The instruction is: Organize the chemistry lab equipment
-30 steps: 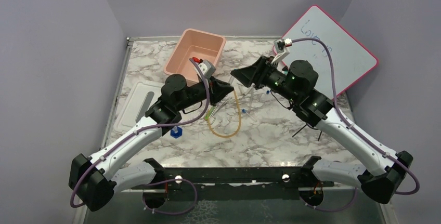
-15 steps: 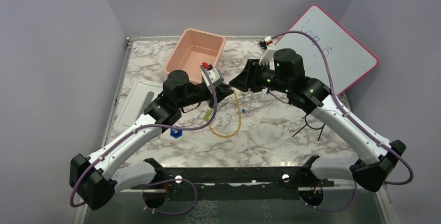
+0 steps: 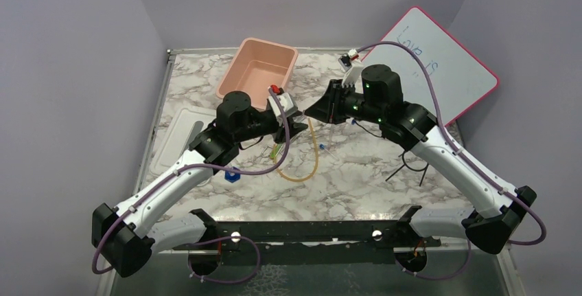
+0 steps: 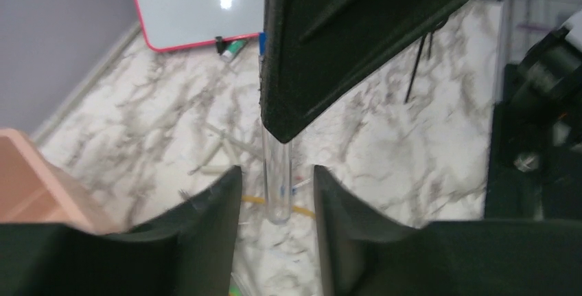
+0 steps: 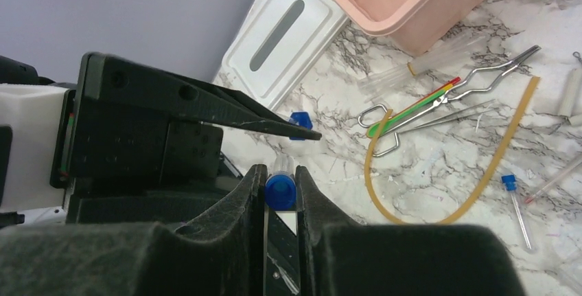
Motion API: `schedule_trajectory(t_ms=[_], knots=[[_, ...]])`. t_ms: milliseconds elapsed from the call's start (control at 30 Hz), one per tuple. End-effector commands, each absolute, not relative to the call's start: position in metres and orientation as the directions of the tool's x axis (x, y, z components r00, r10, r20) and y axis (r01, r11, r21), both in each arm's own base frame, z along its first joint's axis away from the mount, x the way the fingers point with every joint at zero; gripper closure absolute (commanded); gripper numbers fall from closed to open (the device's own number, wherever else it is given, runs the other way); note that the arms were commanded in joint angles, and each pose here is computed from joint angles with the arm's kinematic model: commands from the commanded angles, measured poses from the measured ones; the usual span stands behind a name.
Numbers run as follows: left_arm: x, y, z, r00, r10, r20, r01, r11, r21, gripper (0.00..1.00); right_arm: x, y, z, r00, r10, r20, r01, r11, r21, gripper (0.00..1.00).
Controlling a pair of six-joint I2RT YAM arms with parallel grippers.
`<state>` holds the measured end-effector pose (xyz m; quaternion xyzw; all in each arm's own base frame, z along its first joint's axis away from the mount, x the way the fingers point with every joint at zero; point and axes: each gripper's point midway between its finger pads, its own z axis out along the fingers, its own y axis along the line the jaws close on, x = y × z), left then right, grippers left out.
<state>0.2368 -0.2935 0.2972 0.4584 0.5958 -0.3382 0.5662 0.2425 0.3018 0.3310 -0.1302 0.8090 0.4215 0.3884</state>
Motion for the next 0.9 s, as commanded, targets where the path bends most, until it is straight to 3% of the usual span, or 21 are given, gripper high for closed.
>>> schedule_trajectory(t_ms=[0,167,267,433,600,867], knots=[[0.242,-0.289,0.317,0.028,0.138,-0.990,0.907,0.412,0.083,0.38,0.237,0.296,0.355,-0.612,0.124,-0.781,-0.583,0.597,0.551,0.86],[0.252,-0.266,0.327,-0.034,0.105,-0.994,0.824,0.566,0.032,0.19,0.262,0.269,0.348,-0.533,0.121,-0.838,-0.513,0.741,0.433,0.86],[0.255,-0.246,0.332,-0.090,0.083,-0.992,0.750,0.661,-0.013,0.14,0.279,0.243,0.330,-0.496,0.102,-0.862,-0.413,0.846,0.338,0.86],[0.248,-0.224,0.339,-0.165,-0.008,-0.986,0.668,0.735,-0.118,0.13,0.298,0.195,0.282,-0.469,0.044,-0.882,-0.205,0.966,0.158,0.86],[0.241,-0.219,0.335,-0.184,-0.055,-0.981,0.658,0.735,-0.164,0.13,0.309,0.161,0.231,-0.472,-0.010,-0.882,-0.040,0.999,0.010,0.86],[0.235,-0.229,0.327,-0.201,-0.090,-0.975,0.690,0.694,-0.206,0.13,0.321,0.139,0.169,-0.505,0.049,-0.862,0.094,0.996,0.002,0.86]])
